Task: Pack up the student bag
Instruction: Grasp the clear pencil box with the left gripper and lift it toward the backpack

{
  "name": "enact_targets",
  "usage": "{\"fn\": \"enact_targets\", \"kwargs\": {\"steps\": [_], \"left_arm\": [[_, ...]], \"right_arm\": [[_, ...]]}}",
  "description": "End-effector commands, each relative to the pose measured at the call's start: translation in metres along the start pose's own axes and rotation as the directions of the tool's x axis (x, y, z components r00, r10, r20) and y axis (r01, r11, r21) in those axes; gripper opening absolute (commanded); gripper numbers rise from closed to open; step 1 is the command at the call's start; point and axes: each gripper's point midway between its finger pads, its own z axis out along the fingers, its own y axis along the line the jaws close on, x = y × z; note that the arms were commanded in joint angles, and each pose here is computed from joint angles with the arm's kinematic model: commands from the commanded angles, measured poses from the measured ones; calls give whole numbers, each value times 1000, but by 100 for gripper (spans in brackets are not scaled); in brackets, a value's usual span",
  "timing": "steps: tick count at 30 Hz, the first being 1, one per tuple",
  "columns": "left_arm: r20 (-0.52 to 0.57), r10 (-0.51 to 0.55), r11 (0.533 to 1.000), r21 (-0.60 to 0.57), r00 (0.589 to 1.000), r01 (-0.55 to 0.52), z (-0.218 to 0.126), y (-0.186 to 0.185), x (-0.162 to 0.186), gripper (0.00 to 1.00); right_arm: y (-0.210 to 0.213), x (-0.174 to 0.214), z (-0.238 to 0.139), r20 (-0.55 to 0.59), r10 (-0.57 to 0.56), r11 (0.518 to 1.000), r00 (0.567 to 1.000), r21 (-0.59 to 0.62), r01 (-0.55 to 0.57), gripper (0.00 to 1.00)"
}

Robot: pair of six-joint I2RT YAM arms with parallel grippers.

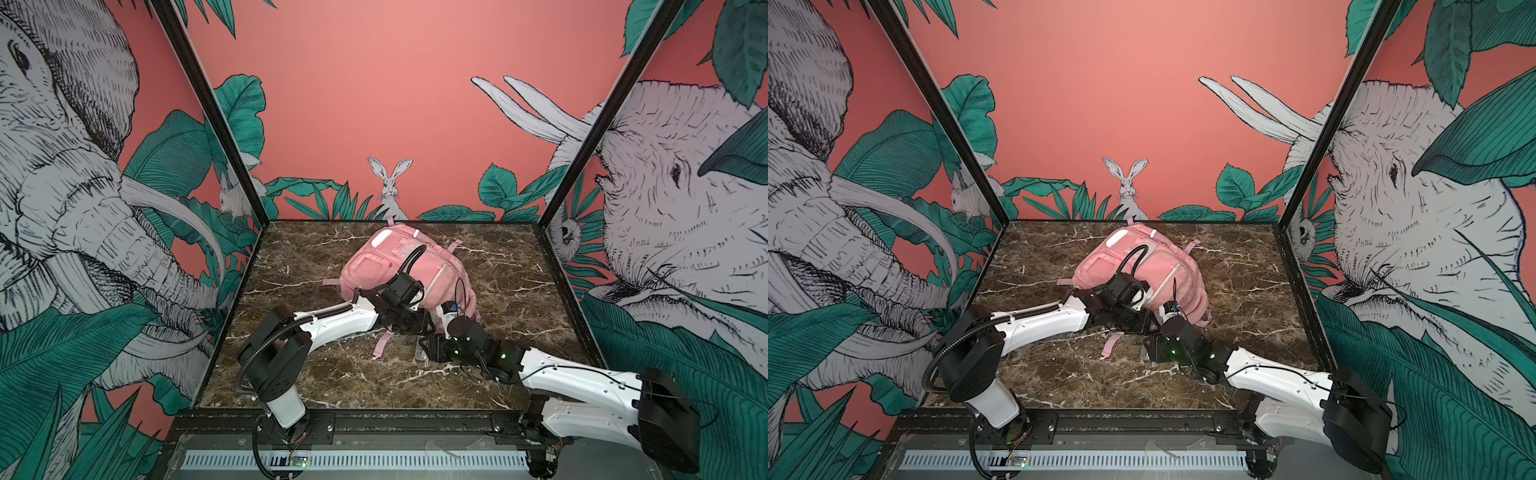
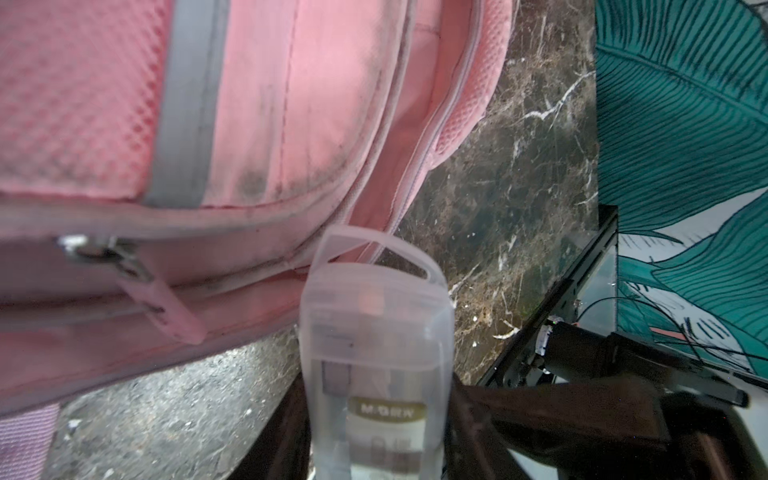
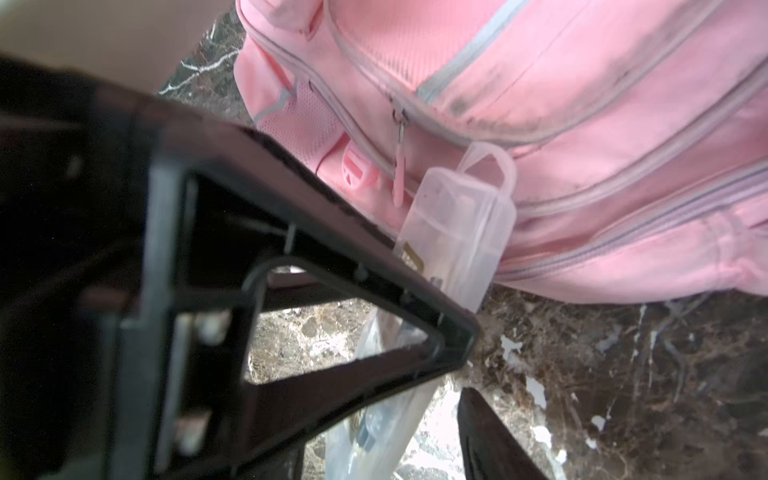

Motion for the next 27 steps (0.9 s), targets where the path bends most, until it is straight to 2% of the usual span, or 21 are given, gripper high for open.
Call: {"fn": "enact_targets", "kwargs": {"steps": [1, 11, 16, 21, 24, 27], "left_arm": [[14, -3, 997, 75, 1000, 2, -14, -19, 1, 45], [14, -17, 994, 104, 1000, 15, -15, -24, 0, 45], [8, -27, 993, 118, 1000, 26, -14, -26, 1, 45], [10, -29, 992, 121, 1000, 27, -14, -25, 1, 45], [10, -24, 993, 113, 1000, 23, -14, -24, 1, 48], [9, -15, 995, 96, 1000, 14, -14, -21, 2, 56]], "right_arm": [[9, -17, -2, 62, 7, 999, 998, -45, -4, 51], [4, -15, 2, 64, 27, 999, 998, -41, -24, 29], [0, -16, 2, 65, 29, 999, 997, -32, -27, 26], [-4, -16, 0, 67, 38, 999, 997, -23, -36, 17], [-6, -17, -2, 68, 40, 999, 997, -19, -39, 14], [-10, -16, -3, 64, 42, 999, 997, -8, -42, 13]]}}
